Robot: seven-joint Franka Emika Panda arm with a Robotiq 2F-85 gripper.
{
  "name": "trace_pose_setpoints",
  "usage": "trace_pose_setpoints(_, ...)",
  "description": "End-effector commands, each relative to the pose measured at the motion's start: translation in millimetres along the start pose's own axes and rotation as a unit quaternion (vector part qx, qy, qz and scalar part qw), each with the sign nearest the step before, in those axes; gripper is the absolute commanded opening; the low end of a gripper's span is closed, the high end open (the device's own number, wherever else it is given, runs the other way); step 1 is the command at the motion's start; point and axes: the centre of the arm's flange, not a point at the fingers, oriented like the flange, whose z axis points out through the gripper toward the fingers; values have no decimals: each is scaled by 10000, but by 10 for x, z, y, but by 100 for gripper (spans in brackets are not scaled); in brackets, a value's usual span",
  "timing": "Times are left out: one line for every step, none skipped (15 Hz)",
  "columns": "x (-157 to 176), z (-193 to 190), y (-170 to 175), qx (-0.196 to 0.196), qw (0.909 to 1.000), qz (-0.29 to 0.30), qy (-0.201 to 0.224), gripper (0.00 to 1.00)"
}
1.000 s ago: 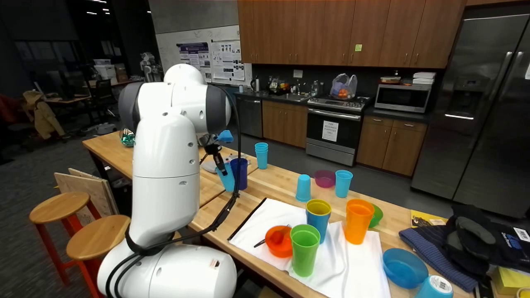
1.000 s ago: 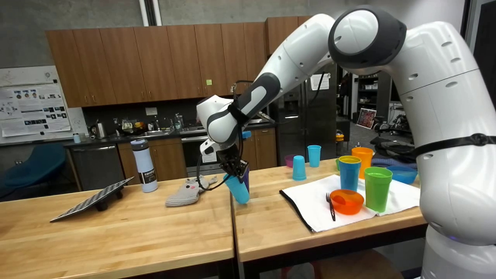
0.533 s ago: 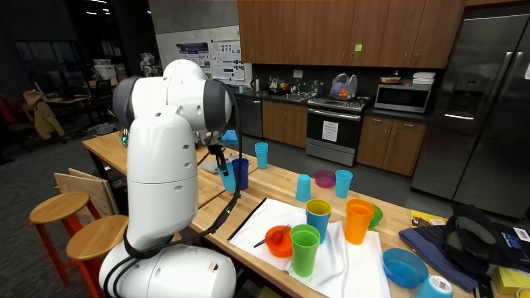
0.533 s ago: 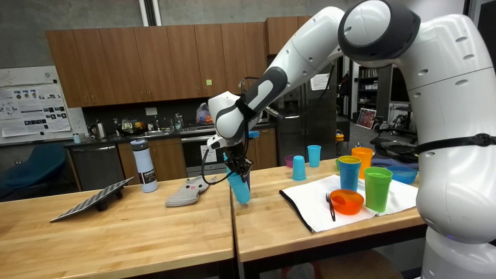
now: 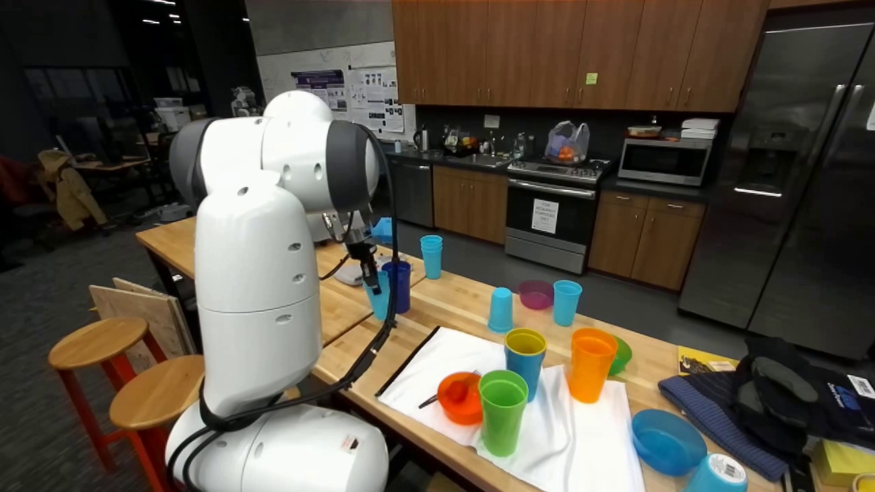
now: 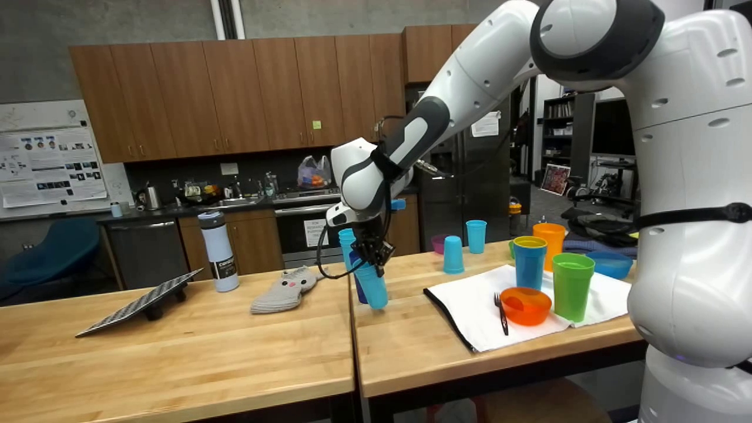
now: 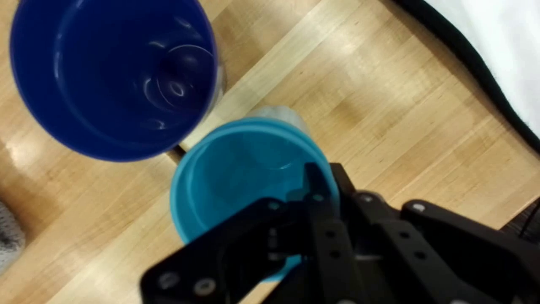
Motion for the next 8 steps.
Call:
trace_pose_setpoints(-68, -86, -177, -175, 9998, 30, 12, 2)
trace_pose_setpoints(-47, -90, -188, -201, 9998, 65, 11, 2)
trace_pose_setpoints(-85, -102, -200, -214, 9998, 47, 11, 2)
trace_pose_setpoints(-107, -100, -215, -228, 9997, 27, 34, 2)
trace_pose_setpoints(-73, -72, -235, -224, 9997, 53, 67, 2)
trace_pose_setpoints(-105, -58, -250, -214, 9997, 58, 95, 2)
trace_pose_setpoints(-129, -47, -263, -216, 9997, 45, 124, 2)
trace_pose_setpoints(-110, -31, -274, -221, 9996, 73, 148, 2)
